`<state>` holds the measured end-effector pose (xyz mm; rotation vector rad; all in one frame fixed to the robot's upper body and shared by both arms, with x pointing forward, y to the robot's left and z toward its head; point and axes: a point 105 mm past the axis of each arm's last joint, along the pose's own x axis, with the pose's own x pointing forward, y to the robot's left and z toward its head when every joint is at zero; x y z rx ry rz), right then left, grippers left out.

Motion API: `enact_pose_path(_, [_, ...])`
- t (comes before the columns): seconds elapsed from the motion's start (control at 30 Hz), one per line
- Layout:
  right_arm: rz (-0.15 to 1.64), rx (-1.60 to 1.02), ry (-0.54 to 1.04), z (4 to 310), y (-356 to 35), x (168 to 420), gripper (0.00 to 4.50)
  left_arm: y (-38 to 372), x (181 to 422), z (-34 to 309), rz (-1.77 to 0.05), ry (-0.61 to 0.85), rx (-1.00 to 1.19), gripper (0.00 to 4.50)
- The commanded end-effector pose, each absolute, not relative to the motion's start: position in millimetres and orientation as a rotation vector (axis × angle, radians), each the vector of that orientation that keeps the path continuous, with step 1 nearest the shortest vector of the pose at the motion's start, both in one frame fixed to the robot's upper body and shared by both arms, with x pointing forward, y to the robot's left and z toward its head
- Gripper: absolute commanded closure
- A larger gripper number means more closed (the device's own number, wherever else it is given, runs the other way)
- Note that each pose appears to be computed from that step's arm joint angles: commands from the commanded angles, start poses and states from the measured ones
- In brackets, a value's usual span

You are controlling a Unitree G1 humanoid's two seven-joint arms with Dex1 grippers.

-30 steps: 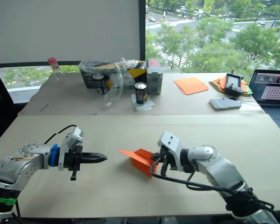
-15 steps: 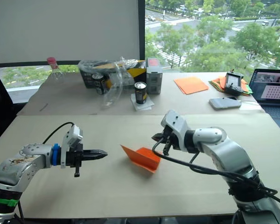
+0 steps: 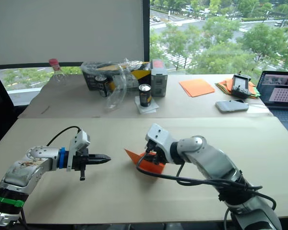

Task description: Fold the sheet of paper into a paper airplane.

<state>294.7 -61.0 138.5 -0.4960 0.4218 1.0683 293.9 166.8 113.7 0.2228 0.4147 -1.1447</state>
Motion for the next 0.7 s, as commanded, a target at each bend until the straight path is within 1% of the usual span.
enact_pose_path(0.03, [1.067, -0.486, 0.451, 133, -61, 292, 2.56, 167, 296, 117, -1.147, 0.398, 0.266, 4.50])
enact_pose_path(0.17, [1.040, -0.496, 0.495, 123, -66, 292, 2.56, 165, 297, 117, -1.150, 0.392, 0.264, 4.50])
enact_pose_path(0.27, [1.028, -0.480, 0.488, 124, -67, 293, 3.37, 165, 298, 117, -1.153, 0.389, 0.266, 4.50])
enact_pose_path(0.37, [1.027, -0.459, 0.487, 125, -70, 292, 4.49, 164, 299, 117, -1.158, 0.388, 0.266, 4.50])
enact_pose_path(0.43, [1.018, -0.454, 0.475, 127, -73, 292, 4.49, 163, 301, 116, -1.164, 0.387, 0.269, 4.50])
enact_pose_path(0.53, [0.960, -0.393, 0.413, 145, -83, 302, 4.49, 161, 302, 116, -1.170, 0.382, 0.268, 4.50])
enact_pose_path(0.57, [0.904, -0.369, 0.381, 155, -93, 310, 4.49, 160, 303, 116, -1.176, 0.380, 0.271, 4.50])
enact_pose_path(0.63, [0.734, -0.314, 0.318, 180, -128, 335, 4.49, 159, 303, 116, -1.190, 0.383, 0.274, 4.50])
enact_pose_path(0.7, [0.547, -0.295, 0.289, 199, -173, 358, 4.49, 157, 304, 114, -1.194, 0.384, 0.276, 4.50])
